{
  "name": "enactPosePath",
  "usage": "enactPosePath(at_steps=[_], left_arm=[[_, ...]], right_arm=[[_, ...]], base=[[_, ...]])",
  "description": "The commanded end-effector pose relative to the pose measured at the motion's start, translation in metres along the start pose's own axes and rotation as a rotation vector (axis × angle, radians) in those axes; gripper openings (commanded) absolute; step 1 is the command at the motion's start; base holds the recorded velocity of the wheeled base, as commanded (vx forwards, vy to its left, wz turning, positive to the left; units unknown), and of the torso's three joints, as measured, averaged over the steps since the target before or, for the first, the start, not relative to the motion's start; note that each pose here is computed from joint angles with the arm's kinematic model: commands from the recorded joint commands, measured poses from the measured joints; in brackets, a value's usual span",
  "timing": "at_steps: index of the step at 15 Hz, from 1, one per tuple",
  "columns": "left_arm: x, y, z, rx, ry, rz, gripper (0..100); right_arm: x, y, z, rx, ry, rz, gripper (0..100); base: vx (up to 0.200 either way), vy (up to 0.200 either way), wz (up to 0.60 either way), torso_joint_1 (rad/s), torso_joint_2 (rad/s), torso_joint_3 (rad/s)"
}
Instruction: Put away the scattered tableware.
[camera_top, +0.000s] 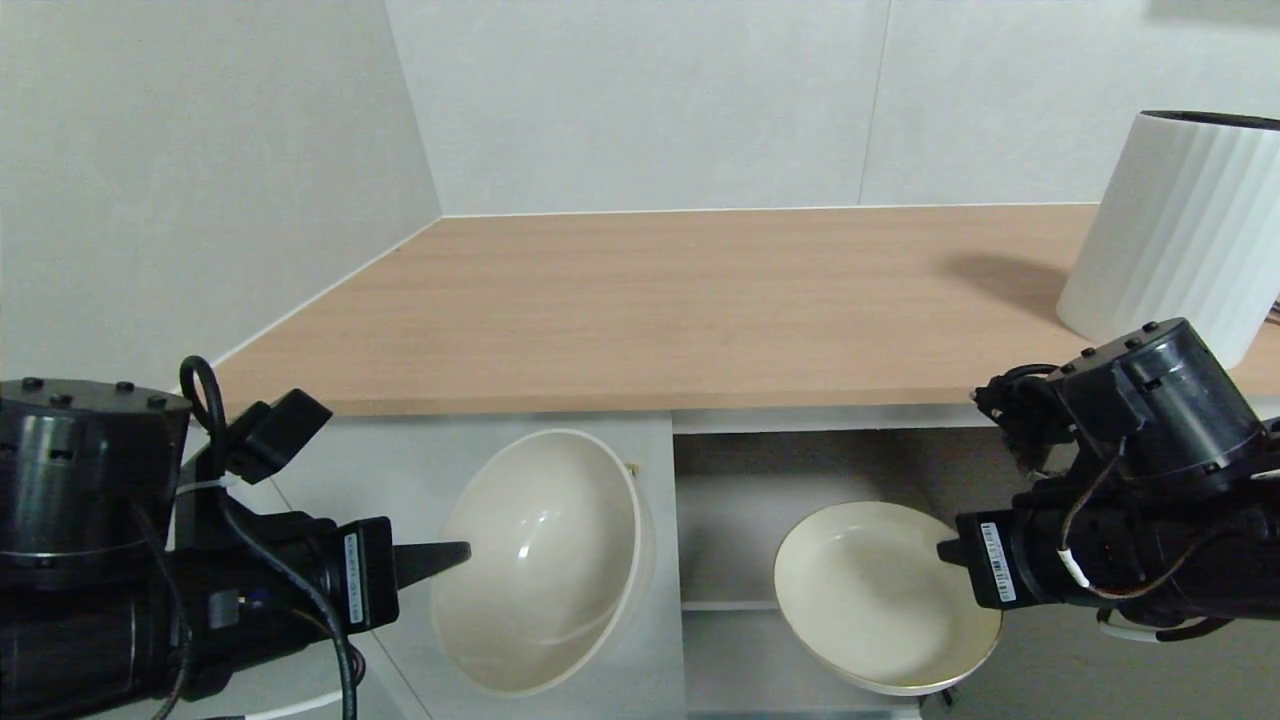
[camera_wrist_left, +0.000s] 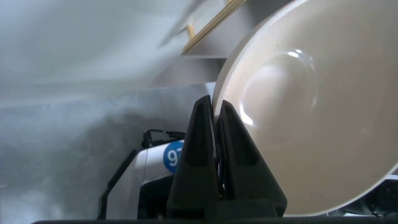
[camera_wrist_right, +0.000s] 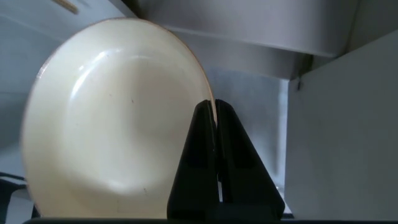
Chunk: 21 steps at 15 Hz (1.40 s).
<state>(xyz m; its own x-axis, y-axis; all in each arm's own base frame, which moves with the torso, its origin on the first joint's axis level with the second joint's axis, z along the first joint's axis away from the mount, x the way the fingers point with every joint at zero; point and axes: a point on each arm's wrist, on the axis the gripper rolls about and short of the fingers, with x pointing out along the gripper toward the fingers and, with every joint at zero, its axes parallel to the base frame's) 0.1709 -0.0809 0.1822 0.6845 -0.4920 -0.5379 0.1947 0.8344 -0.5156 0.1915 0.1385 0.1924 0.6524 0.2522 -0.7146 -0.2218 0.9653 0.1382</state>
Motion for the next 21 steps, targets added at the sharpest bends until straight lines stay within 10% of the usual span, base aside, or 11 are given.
enactPosePath(at_steps=[1,13,21], left_arm=[[0.002,0.000,0.000,-0.002,0.006,0.004,0],[0.002,0.001,0.000,-0.002,0.007,0.005,0],[0.003,0.001,-0.001,-0.003,0.013,0.007,0]], right_arm=[[0.001,0.000,0.000,0.000,0.003,-0.002,0],[0.015,0.003,0.000,-0.003,0.022,-0.009,0],[0.147,-0.009,-0.022,0.051,0.066,-0.087,0]], base=[[0.000,0.000,0.00,-0.154,0.46,0.310],[0.000,0.000,0.00,-0.060,0.23,0.165],[0.000,0.000,0.00,0.000,0.00,0.000]])
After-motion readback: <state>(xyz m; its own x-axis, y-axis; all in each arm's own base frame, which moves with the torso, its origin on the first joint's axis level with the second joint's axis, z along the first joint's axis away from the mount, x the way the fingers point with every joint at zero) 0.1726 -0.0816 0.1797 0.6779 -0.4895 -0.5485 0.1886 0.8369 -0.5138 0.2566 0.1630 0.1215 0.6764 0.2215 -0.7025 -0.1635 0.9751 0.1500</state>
